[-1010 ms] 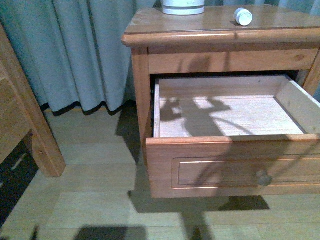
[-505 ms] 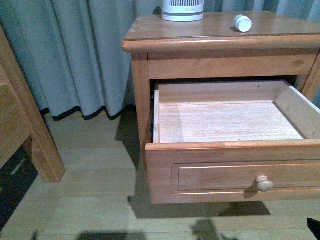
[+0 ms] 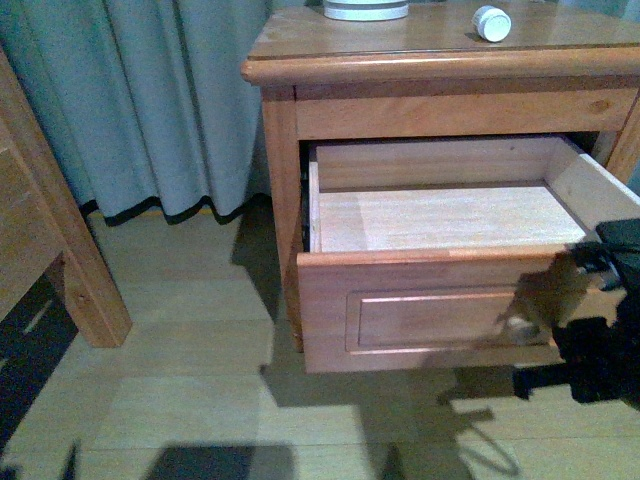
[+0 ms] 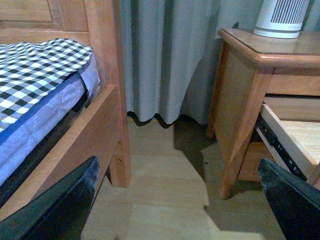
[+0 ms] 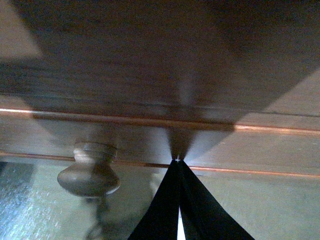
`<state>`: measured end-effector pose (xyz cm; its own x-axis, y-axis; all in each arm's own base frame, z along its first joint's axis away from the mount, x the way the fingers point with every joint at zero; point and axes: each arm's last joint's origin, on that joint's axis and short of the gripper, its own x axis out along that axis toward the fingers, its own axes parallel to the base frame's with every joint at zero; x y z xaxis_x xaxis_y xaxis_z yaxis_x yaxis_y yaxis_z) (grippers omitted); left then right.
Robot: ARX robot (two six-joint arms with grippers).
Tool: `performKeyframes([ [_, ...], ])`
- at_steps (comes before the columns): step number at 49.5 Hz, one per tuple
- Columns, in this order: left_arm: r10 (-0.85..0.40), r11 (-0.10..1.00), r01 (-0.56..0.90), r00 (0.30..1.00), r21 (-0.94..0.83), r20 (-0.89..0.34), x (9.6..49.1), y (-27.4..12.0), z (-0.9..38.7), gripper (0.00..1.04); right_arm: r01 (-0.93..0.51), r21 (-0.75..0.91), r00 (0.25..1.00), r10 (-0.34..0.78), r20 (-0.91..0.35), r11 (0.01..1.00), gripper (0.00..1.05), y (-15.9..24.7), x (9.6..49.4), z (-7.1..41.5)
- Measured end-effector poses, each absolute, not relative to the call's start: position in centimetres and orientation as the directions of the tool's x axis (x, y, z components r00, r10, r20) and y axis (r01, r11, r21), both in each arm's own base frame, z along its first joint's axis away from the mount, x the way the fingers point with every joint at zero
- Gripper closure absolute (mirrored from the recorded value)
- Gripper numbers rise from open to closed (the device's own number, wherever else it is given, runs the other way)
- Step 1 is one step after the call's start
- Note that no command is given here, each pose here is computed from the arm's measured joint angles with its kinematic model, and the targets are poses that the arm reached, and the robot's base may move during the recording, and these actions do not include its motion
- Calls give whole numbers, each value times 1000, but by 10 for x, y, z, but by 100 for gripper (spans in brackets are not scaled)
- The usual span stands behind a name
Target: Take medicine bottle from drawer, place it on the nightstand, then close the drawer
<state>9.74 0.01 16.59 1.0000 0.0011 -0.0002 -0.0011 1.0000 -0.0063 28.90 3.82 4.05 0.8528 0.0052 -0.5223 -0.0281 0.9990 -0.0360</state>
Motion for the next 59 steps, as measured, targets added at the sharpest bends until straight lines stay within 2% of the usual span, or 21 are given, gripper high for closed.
performKeyframes([
  [15,1,1000,-1,1000,-6,0,97,0,166,7,-8,-111,928,-34,-372,994,102,42,376,62],
  [24,1,1000,-1,1000,-6,0,97,0,166,7,1,-147,932,-54,-357,989,102,43,410,66],
  [44,1,1000,-1,1000,-6,0,97,0,166,7,22,-202,946,-86,-312,979,102,32,464,66],
  [59,1,1000,-1,1000,-6,0,97,0,166,7,-5,-198,958,-52,-282,980,102,27,471,66],
])
